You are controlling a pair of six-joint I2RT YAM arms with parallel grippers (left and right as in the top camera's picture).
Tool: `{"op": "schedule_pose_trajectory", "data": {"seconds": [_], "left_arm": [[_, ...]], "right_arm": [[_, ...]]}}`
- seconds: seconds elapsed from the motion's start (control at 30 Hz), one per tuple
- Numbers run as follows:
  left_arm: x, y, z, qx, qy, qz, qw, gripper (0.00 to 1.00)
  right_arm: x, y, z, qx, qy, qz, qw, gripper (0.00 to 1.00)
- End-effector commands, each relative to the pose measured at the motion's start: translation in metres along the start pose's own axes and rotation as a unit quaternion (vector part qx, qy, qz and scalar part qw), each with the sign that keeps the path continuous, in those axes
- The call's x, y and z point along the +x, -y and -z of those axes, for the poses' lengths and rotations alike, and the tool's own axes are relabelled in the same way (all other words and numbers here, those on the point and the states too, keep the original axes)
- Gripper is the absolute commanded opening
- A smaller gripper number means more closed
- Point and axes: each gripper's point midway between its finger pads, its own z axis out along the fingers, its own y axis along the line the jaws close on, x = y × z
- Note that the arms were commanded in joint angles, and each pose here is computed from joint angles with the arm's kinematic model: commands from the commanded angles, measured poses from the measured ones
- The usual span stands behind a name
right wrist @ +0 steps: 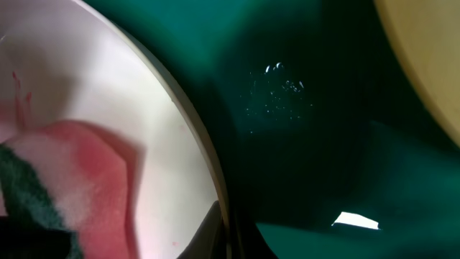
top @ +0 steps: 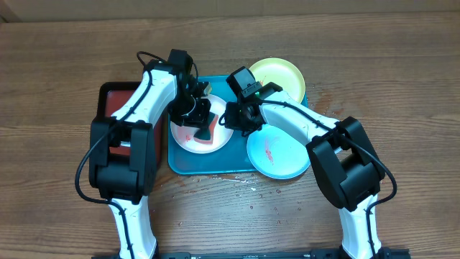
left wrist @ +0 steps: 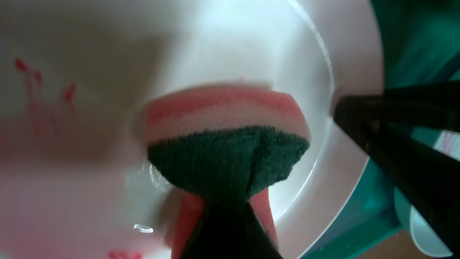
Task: Clean dirty plates on tray and stack at the side
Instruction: 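Scrub the white plate with the sponge in the left gripper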
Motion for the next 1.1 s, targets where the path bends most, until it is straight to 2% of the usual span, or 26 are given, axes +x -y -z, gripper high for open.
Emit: {"op": "schedule_pose_trajectory", "data": {"seconds": [0.0,0.07,0.17,0.33,0.47,0.7,1.07], "left_arm": [[-0.007,-0.017,0.005,-0.061,0.02,0.028,0.998,0.04],[-0.013,-0.046,0.012,-0.145,0.041,0.071,0.986,0.04],[-0.023,-0.073,0.027,-0.229,0.075,0.104,0.965,0.04],[-0.038,-0.09,0.058,-0.304,0.117,0.122,0.937,0.04],[-0.04,-0.083,0.062,-0.298,0.113,0.116,0.941,0.04],[-0.007,-0.035,0.034,-0.186,0.017,0.048,0.981,0.04],[0.017,-0.017,0.003,-0.179,-0.026,0.01,0.984,0.04]], "right_arm": [[0.012,0.013,-0.011,0.021,-0.014,0.001,1.0,0.04],[0.012,0.013,-0.011,0.021,-0.014,0.001,1.0,0.04],[0.012,0.013,-0.011,0.021,-0.014,0.001,1.0,0.04],[0.011,0.013,-0.011,0.021,-0.013,0.001,1.0,0.04],[0.01,0.015,-0.011,0.026,-0.01,0.001,1.0,0.04],[0.009,0.014,-0.011,0.026,-0.007,0.002,1.0,0.04],[0.009,0.014,-0.011,0.025,-0.006,0.002,1.0,0.04]]}}
